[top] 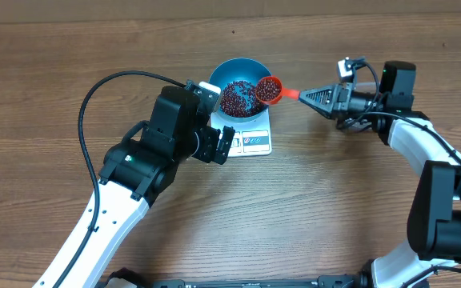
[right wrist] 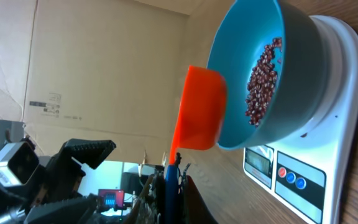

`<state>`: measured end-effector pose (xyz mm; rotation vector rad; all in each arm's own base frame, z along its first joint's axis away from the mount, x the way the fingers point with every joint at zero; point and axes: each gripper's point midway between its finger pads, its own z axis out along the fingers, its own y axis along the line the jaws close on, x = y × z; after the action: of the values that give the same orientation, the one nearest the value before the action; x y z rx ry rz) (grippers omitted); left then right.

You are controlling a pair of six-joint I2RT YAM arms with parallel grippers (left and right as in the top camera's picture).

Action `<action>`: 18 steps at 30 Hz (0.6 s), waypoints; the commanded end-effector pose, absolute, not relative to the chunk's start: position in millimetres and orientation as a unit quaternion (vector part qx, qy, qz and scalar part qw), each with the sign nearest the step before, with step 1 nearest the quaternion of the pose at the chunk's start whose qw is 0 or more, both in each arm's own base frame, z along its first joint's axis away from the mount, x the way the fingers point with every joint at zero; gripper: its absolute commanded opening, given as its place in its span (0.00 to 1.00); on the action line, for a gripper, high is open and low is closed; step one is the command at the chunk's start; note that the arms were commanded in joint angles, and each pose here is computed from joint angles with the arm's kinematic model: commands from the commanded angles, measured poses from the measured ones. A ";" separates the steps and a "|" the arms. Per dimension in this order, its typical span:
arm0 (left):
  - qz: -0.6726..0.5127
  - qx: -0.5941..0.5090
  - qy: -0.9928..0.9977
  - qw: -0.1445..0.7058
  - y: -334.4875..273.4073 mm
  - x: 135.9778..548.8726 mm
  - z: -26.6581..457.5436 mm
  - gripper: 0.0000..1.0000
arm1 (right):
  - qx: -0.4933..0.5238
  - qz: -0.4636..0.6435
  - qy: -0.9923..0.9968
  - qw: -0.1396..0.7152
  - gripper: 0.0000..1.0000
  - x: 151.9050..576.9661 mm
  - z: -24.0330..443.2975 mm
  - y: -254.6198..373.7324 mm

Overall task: Scoop item into bowl and weigh 150g on scale
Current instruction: 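Carry the filled red scoop with the right gripper over the blue bowl, then tilt the scoop with the right gripper to pour beans into the bowl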

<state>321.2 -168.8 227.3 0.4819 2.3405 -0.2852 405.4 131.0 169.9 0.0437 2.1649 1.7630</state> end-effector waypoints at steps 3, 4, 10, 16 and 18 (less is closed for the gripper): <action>-0.118 0.179 0.906 0.365 -168.5 321.7 233.0 1.00 | 0.007 0.602 0.773 0.200 0.04 415.3 168.1 143.1; -0.118 0.179 0.906 0.366 -168.6 321.8 233.0 0.99 | 0.002 0.595 0.775 0.212 0.04 418.6 168.0 145.0; -0.118 0.179 0.906 0.366 -168.6 321.8 233.0 1.00 | -0.030 0.553 0.787 0.270 0.04 431.2 164.0 153.7; -0.118 0.179 0.906 0.366 -168.6 321.8 233.0 1.00 | -0.100 0.519 0.788 0.317 0.04 431.7 160.7 162.9; -0.118 0.179 0.906 0.365 -168.4 321.8 233.0 1.00 | -0.121 0.505 0.787 0.333 0.04 432.7 159.3 165.1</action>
<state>321.1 -168.8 227.1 0.4820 2.3409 -0.2851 429.8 162.2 162.8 -0.1940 2.0996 1.4252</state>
